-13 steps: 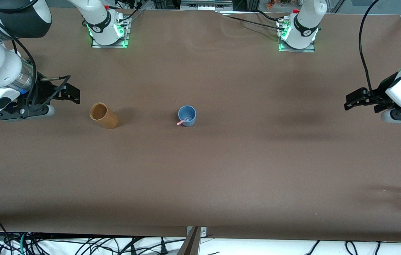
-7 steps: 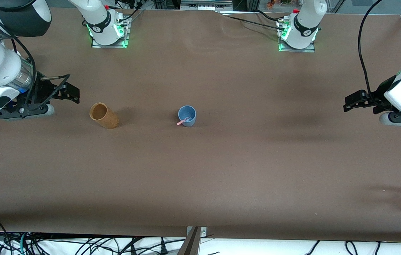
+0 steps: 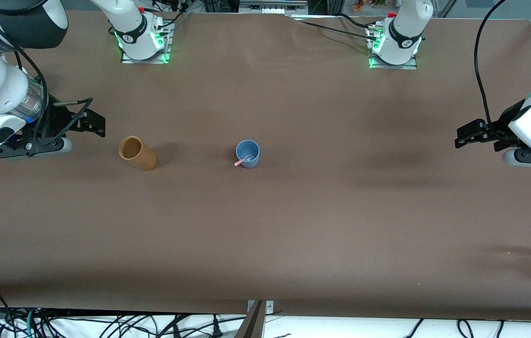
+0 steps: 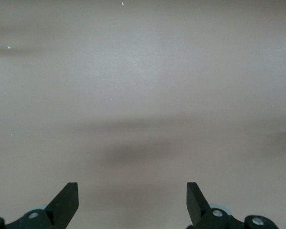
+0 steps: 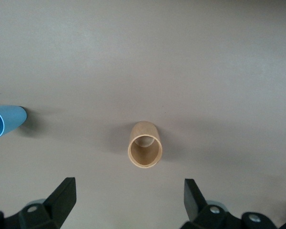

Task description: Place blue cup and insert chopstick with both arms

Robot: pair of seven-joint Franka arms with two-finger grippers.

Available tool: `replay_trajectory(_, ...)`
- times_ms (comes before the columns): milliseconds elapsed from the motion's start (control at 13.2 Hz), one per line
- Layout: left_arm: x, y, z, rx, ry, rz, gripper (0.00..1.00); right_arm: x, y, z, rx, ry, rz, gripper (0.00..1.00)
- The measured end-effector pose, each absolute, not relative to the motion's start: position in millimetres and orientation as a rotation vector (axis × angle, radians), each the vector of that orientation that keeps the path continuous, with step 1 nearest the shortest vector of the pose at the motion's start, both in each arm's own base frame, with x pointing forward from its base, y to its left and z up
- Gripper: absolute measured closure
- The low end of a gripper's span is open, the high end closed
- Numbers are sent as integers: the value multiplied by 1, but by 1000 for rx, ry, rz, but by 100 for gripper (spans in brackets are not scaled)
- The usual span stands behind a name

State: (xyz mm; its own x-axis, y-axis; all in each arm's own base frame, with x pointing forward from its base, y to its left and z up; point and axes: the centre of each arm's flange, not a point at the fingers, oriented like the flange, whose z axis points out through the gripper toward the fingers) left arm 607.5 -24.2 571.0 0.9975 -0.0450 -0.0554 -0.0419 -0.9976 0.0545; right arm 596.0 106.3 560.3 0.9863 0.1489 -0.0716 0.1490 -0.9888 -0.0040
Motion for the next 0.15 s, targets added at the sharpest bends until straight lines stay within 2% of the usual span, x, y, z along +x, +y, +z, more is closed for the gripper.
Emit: replay_trajectory(152,607,-24,571,3086,-67,-87,0,596,106,560,3129,236,-114,0)
